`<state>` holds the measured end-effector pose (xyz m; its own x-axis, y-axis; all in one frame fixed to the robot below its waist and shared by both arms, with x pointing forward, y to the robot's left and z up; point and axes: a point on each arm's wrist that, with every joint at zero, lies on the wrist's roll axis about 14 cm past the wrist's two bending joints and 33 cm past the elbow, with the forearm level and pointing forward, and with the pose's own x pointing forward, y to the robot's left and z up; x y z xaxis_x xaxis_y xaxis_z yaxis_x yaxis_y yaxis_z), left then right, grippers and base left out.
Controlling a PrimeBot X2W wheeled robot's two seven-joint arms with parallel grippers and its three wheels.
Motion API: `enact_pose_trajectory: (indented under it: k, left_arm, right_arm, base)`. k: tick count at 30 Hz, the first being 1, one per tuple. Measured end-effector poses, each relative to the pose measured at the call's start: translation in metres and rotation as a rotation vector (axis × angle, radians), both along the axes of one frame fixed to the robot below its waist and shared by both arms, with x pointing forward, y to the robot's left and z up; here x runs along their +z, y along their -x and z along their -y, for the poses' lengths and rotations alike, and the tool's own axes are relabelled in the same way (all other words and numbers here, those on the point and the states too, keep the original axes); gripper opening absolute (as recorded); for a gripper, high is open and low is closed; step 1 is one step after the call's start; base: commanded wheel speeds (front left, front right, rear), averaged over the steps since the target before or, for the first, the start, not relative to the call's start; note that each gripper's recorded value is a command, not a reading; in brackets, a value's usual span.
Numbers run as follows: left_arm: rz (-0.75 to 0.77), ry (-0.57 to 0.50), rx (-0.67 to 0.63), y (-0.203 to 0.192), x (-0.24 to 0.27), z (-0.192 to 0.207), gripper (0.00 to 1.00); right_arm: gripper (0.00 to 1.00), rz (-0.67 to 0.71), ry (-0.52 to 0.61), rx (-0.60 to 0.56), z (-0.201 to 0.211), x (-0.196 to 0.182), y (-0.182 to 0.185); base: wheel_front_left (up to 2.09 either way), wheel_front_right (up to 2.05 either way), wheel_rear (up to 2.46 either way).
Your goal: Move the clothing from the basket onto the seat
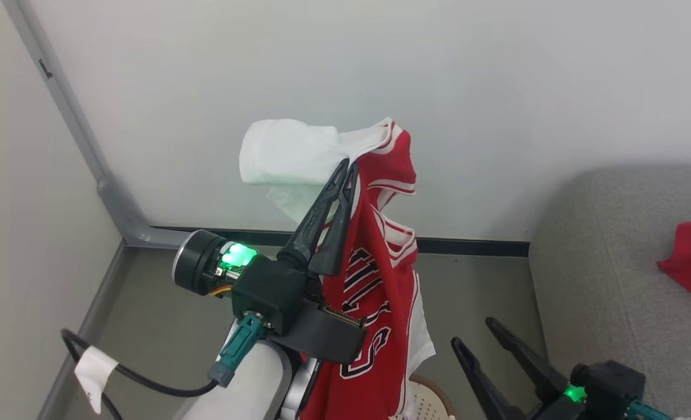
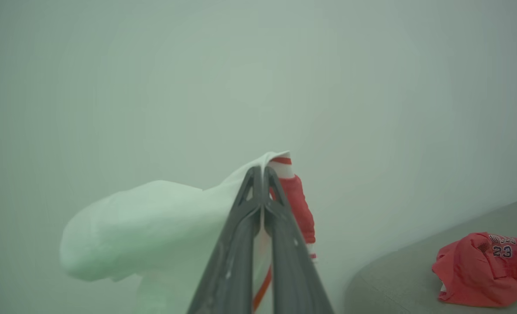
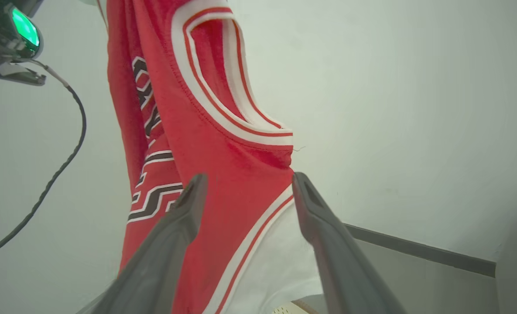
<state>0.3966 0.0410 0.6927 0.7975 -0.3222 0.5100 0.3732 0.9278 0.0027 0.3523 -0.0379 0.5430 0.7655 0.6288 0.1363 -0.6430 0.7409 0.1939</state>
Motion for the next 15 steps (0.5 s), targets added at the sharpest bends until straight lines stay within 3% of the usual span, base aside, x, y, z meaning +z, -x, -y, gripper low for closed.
enact_pose_trajectory:
  k: [8,15]
  left_arm:
    - [0.005,-0.021,-0.013,0.002,0.008,0.003,0.00]
    - [0.003,-0.024,-0.063,0.011,0.012,0.015,0.00]
  right_arm:
    - [1.00,0.009,0.013,0.170,-0.050,0.004,0.016]
    - [1.00,0.030,0.013,0.218,-0.072,0.011,0.009]
  base:
    - [0.00,0.00,0.00]
    - [0.00,0.00,0.00]
